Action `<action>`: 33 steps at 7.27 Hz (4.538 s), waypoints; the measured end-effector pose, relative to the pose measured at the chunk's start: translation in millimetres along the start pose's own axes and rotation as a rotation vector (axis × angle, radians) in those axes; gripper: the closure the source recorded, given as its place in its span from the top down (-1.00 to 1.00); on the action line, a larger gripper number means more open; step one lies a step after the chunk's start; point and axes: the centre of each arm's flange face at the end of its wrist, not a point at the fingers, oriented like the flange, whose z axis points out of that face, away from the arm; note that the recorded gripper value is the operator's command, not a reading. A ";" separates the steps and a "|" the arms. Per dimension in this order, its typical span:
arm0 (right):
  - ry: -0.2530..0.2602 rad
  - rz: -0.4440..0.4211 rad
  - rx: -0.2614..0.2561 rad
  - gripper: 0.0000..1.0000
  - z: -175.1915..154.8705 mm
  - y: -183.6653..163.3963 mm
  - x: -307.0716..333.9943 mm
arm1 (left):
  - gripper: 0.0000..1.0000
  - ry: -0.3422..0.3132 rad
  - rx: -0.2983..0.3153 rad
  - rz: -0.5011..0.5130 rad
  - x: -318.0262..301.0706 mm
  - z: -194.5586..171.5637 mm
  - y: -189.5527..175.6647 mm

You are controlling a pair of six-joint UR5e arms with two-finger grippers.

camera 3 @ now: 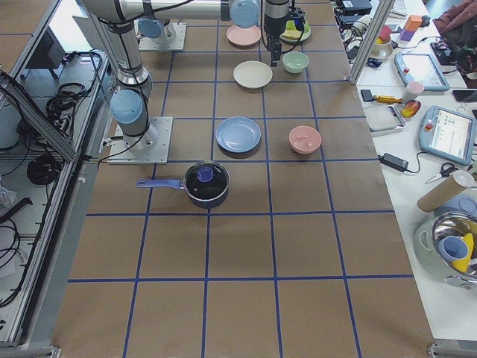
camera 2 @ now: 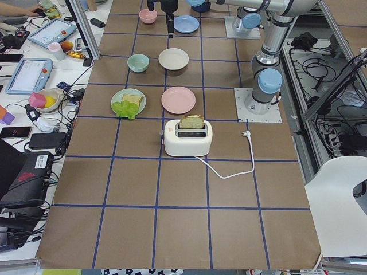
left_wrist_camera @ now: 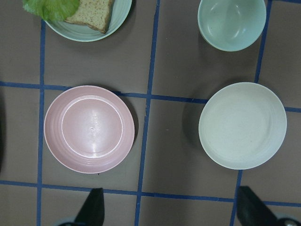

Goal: Stack three plates with pink and blue

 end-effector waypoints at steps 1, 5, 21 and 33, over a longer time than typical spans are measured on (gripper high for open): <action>0.001 -0.010 -0.001 1.00 0.3 -1.1 11.4 | 1.00 0.000 0.000 0.000 0.2 0.0 0.1; -0.009 -0.028 -0.042 1.00 27.0 4.4 98.3 | 1.00 0.000 0.004 0.002 0.4 -1.9 2.7; -0.058 -0.087 -0.095 -0.01 264.4 114.8 205.0 | 0.69 -0.121 -0.145 0.031 -34.0 302.6 -0.4; -0.090 -0.068 -0.126 -1.00 284.9 114.5 219.6 | -1.00 -0.146 -0.023 0.138 19.9 298.1 11.1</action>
